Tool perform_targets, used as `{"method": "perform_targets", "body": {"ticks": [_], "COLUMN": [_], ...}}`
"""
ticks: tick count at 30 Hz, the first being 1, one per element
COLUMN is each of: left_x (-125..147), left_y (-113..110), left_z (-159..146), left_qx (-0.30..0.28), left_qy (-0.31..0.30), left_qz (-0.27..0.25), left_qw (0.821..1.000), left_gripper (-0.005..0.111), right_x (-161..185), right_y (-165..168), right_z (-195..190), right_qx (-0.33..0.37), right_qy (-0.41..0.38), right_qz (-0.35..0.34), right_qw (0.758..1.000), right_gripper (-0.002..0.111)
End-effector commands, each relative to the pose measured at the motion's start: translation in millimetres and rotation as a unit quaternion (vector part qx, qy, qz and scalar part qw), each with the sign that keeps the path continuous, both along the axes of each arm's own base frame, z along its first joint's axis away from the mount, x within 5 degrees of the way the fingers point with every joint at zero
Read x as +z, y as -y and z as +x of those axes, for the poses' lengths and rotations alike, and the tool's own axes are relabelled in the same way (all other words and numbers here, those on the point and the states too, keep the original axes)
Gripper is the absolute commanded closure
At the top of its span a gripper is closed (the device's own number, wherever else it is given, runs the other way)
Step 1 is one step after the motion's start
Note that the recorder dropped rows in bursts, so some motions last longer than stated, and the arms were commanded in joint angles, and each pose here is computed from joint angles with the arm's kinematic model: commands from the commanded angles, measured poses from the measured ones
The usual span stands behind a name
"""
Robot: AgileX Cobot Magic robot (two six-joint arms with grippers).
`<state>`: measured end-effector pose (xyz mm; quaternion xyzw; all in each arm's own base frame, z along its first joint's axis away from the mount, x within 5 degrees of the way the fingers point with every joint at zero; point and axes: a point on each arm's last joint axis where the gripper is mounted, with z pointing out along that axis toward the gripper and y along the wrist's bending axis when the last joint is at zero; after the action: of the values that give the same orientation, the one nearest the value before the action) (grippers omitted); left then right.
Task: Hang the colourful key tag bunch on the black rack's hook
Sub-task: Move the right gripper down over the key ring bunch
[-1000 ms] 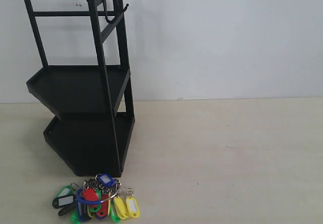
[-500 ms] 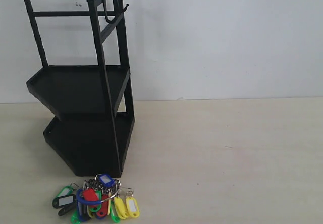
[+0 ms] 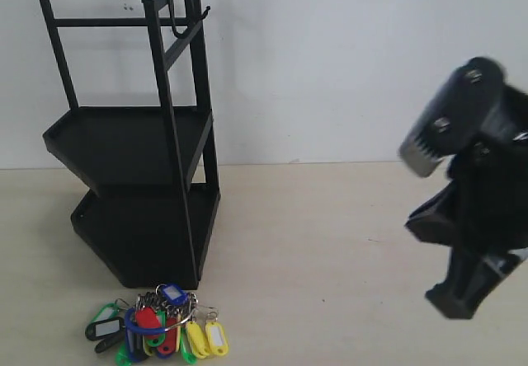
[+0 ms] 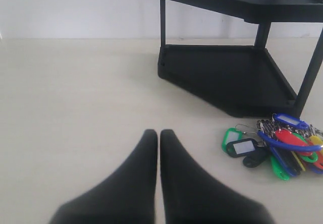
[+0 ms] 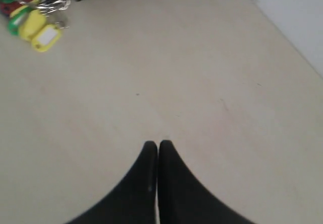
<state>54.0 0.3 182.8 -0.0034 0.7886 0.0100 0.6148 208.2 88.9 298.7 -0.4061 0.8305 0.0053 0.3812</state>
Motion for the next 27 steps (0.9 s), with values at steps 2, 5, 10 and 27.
{"method": "perform_targets", "body": {"ticks": [2, 5, 10, 27], "left_x": [2, 2, 2, 2], "left_y": [0, 0, 0, 0], "left_z": [0, 0, 0, 0], "left_qx": [0.003, 0.003, 0.003, 0.003], "left_qy": [0.009, 0.009, 0.009, 0.009], "left_qz": [-0.008, -0.008, -0.008, -0.008], "left_qw": [1.0, 1.0, 1.0, 1.0], "left_gripper": [0.102, 0.102, 0.102, 0.102], "right_x": [-18, -29, -38, -68], "right_y": [-49, -75, -117, -232], "right_z": [14, 25, 39, 75], "right_qx": [0.087, 0.123, 0.175, 0.273], "right_qy": [-0.042, -0.06, -0.095, -0.132], "right_qz": [-0.027, -0.045, -0.076, -0.207], "right_qw": [0.995, 0.99, 0.977, 0.93], "right_gripper": [0.108, 0.108, 0.108, 0.108]}}
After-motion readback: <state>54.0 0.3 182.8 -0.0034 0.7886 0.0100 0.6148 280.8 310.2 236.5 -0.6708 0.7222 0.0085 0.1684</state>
